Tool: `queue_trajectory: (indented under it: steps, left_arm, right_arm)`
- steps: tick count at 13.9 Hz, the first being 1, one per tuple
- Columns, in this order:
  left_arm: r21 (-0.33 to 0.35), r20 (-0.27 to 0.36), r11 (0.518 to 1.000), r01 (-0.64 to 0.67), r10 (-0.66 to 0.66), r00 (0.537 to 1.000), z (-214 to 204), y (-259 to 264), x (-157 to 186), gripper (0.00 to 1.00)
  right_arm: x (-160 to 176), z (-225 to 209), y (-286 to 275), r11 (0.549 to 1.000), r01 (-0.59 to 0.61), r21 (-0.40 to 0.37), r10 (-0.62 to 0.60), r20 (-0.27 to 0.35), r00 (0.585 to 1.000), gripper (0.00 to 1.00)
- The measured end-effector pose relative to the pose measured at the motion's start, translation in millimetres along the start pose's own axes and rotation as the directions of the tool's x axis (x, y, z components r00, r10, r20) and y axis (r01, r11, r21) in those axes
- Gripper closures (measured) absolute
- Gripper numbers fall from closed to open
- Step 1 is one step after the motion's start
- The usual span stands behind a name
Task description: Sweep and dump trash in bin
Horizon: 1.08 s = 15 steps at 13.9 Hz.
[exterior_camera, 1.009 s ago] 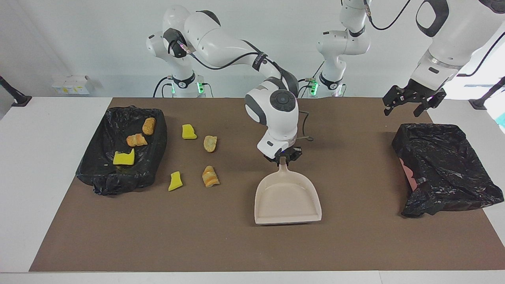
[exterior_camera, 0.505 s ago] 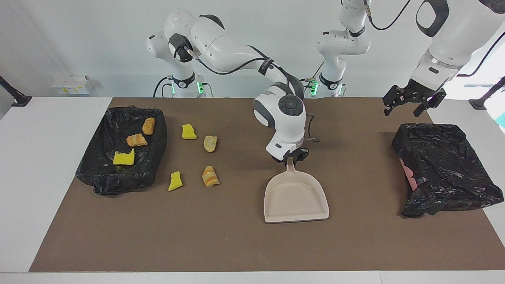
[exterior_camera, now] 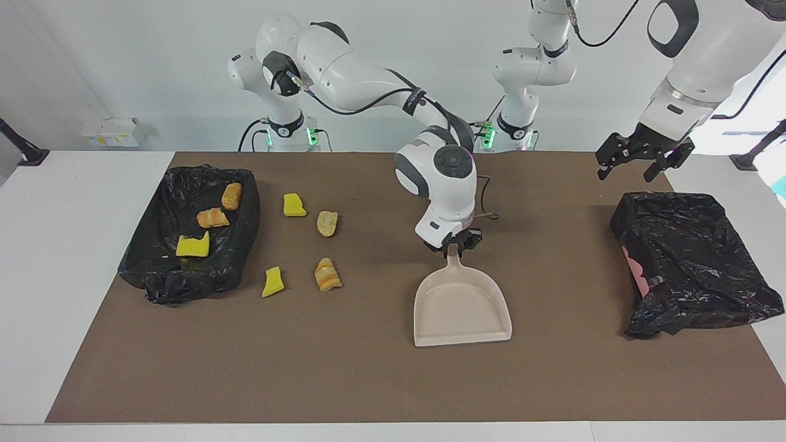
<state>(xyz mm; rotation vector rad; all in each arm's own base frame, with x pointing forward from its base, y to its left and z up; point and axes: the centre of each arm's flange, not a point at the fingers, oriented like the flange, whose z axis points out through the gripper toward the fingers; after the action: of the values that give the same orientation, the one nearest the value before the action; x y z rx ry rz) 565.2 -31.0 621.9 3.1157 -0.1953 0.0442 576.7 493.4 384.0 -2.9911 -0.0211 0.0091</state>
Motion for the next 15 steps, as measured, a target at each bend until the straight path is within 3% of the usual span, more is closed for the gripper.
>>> queue_trajectory:
  steps: [3, 4, 5, 7, 10, 13, 15]
  left_arm:
    - [0.000, -0.013, 1.000, -0.026, 0.026, 1.000, 6.6, 14.6, 5.3, 0.00]
    - [0.000, -0.008, 0.999, -0.036, 0.036, 0.999, 12.1, 20.3, 8.0, 0.00]
    - [0.000, -0.006, 0.999, -0.046, 0.046, 0.999, 18.8, 27.7, 12.2, 0.00]
    - [0.000, -0.003, 0.998, -0.060, 0.060, 0.998, 39.8, 50.6, 24.7, 0.00]
    - [0.002, 0.000, 0.997, -0.074, 0.074, 0.997, 83.5, 87.5, 48.1, 0.00]
    - [0.003, 0.010, 0.998, -0.067, 0.067, 0.998, 123.4, 128.6, 62.1, 0.00]
    - [0.004, 0.013, 0.999, -0.047, 0.047, 0.999, 147.3, 161.4, 65.0, 0.00]
  right_arm:
    - [-51.1, -22.3, -15.6, 1.000, -0.013, -0.011, 0.013, 0.041, 0.999, 0.37]
    - [-72.6, -21.6, -22.0, 1.000, -0.011, -0.029, 0.012, 0.055, 0.998, 0.30]
    - [-94.0, -18.3, -26.5, 0.999, -0.008, -0.051, 0.012, 0.069, 0.998, 0.29]
    - [-137.2, -7.3, -26.9, 0.994, 0.000, -0.107, 0.010, 0.098, 0.995, 0.19]
    - [-201.7, 8.4, -20.8, 0.987, -0.005, -0.162, 0.029, 0.146, 0.989, 0.21]
    - [-245.3, 27.1, -10.4, 0.996, -0.037, -0.077, 0.049, 0.156, 0.987, 0.22]
    - [-261.8, 40.0, 3.6, 0.997, -0.044, -0.069, 0.053, 0.149, 0.987, 0.23]
